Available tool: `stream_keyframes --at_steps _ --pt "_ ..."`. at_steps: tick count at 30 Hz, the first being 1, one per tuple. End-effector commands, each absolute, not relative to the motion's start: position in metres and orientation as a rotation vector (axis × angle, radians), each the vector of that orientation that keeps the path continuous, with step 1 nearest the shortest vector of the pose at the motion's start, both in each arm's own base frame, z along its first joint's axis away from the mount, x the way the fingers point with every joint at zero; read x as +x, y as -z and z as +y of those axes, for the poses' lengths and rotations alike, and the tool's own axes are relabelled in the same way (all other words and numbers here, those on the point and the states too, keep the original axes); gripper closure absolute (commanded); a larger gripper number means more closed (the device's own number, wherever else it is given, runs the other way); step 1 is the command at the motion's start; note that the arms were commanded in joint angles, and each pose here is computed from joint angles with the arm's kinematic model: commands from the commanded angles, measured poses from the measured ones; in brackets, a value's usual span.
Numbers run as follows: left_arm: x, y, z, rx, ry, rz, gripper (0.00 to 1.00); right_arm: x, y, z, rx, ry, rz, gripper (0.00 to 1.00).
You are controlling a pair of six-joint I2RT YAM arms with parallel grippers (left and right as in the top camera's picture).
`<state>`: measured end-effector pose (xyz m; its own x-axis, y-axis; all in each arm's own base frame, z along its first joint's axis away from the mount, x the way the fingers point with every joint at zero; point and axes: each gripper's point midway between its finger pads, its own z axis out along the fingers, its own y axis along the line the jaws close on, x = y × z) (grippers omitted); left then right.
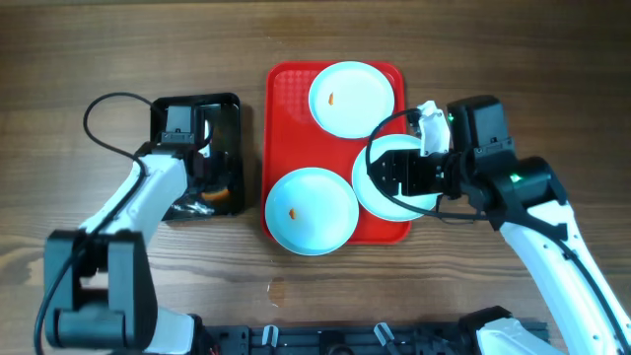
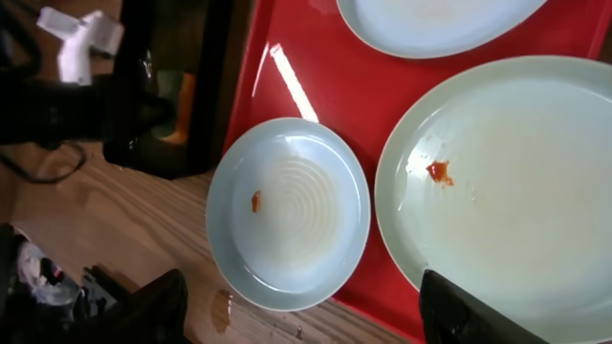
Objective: Clean dirty plates on tray and stack at the side
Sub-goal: 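Grasp the sponge with the left gripper and a plate rim with the right, then move the sponge onto the lower-left plate and scrub it with the left gripper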
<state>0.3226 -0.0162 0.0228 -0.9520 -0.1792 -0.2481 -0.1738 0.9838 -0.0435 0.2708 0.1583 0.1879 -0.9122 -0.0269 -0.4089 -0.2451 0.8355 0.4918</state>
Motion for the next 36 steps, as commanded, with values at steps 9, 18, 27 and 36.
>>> stream_keyframes --at_steps 9,18,27,36 --pt "0.324 -0.155 -0.056 -0.215 0.413 2.597 0.96 0.244 -0.104 0.187 -0.248 -0.605 2.927 0.48" --pt "0.287 -0.147 -0.081 -0.224 0.586 2.731 0.96 0.23 -0.042 0.194 -0.185 -0.5 3.161 0.57" --pt "0.276 -0.139 -0.115 -0.061 0.598 2.783 0.96 0.249 -0.02 0.202 -0.024 -0.502 3.15 0.71" --pt "0.278 -0.121 -0.133 -0.024 0.585 2.836 0.96 0.276 -0.02 0.2 0.061 -0.434 3.04 0.9"
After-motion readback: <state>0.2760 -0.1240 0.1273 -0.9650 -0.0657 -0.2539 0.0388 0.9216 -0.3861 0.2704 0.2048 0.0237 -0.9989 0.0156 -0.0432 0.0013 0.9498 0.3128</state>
